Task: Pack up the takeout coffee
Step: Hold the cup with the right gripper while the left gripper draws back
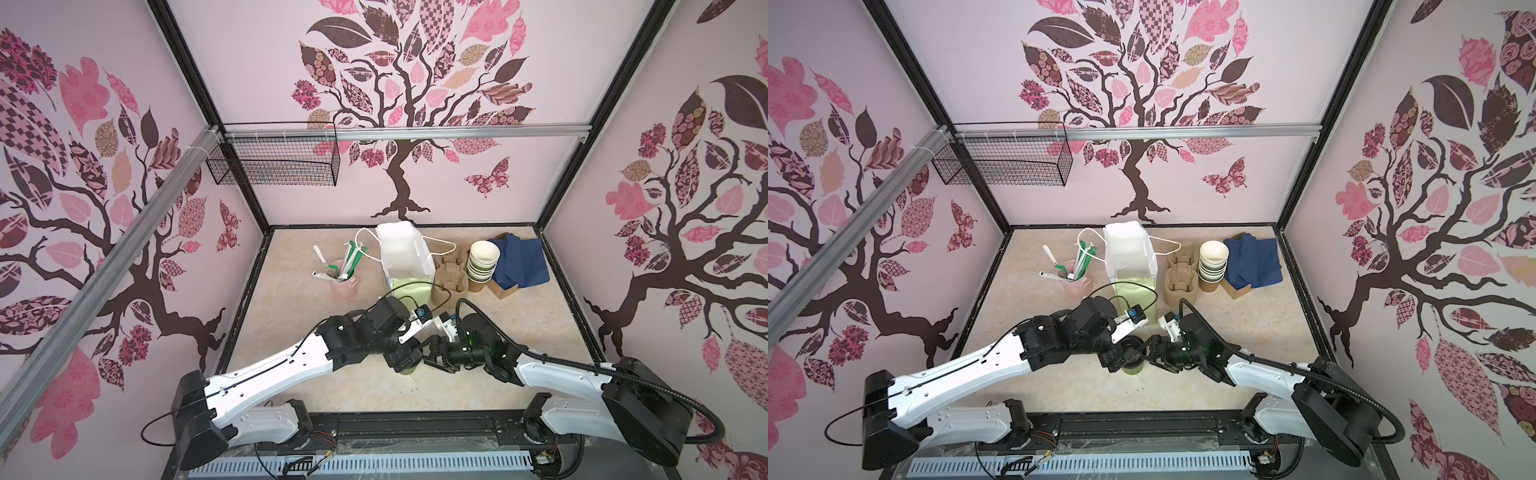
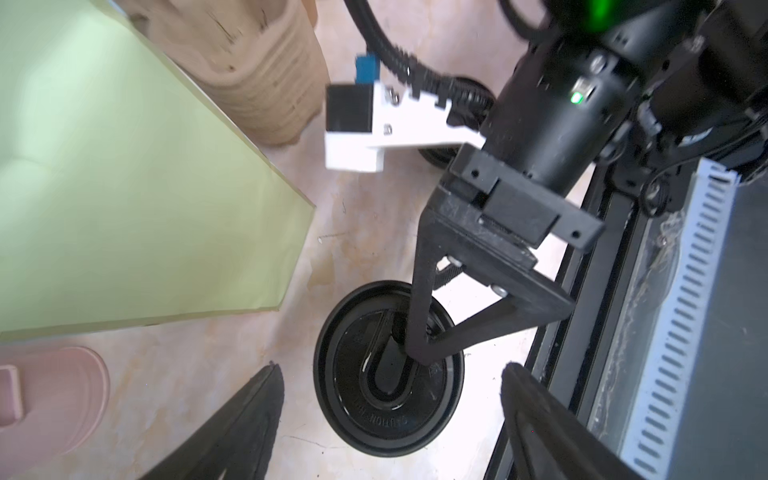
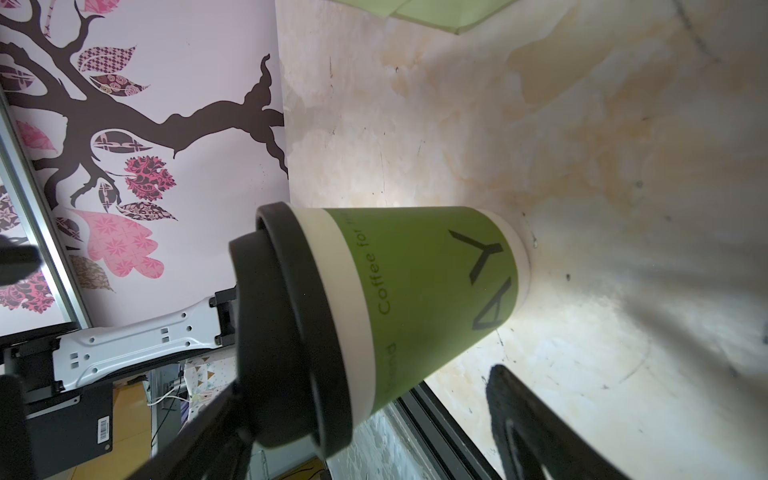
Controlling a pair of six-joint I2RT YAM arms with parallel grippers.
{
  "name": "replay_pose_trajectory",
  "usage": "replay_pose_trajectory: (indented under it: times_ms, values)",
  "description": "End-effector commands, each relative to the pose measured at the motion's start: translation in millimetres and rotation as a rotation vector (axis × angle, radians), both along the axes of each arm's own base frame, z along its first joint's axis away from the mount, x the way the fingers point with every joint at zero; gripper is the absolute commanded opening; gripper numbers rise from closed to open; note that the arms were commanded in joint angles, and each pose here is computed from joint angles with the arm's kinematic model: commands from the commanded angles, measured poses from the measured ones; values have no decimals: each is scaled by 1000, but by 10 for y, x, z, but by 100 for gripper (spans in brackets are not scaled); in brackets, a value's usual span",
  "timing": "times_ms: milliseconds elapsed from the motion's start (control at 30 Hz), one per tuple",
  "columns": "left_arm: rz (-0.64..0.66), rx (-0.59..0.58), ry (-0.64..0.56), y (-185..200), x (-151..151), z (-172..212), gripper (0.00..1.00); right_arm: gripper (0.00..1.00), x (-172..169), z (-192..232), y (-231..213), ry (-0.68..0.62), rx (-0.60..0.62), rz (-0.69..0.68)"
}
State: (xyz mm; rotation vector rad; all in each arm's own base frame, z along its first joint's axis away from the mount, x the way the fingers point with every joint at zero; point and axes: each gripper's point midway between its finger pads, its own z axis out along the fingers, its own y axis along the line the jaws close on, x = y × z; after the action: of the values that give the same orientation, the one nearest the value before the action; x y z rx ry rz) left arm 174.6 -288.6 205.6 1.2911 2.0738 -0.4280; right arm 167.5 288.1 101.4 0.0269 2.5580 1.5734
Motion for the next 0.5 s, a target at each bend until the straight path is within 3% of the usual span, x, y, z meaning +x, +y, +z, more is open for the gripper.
replay_pose_trajectory:
  times_ms: [0, 133, 267, 467]
  values:
    - [126, -92, -49, 122, 117, 257, 86, 87, -9, -161, -72, 35, -75, -13]
    - [348, -199, -29, 407, 203, 385, 85, 88, -11, -9, -45, 4, -15, -9]
    - [546, -246, 59, 682, 199, 235, 85, 92, -14, 187, -32, -36, 49, -12]
    - [785, -368, 341, 952, 216, -131, 76, 94, -36, 360, -7, -67, 102, 6]
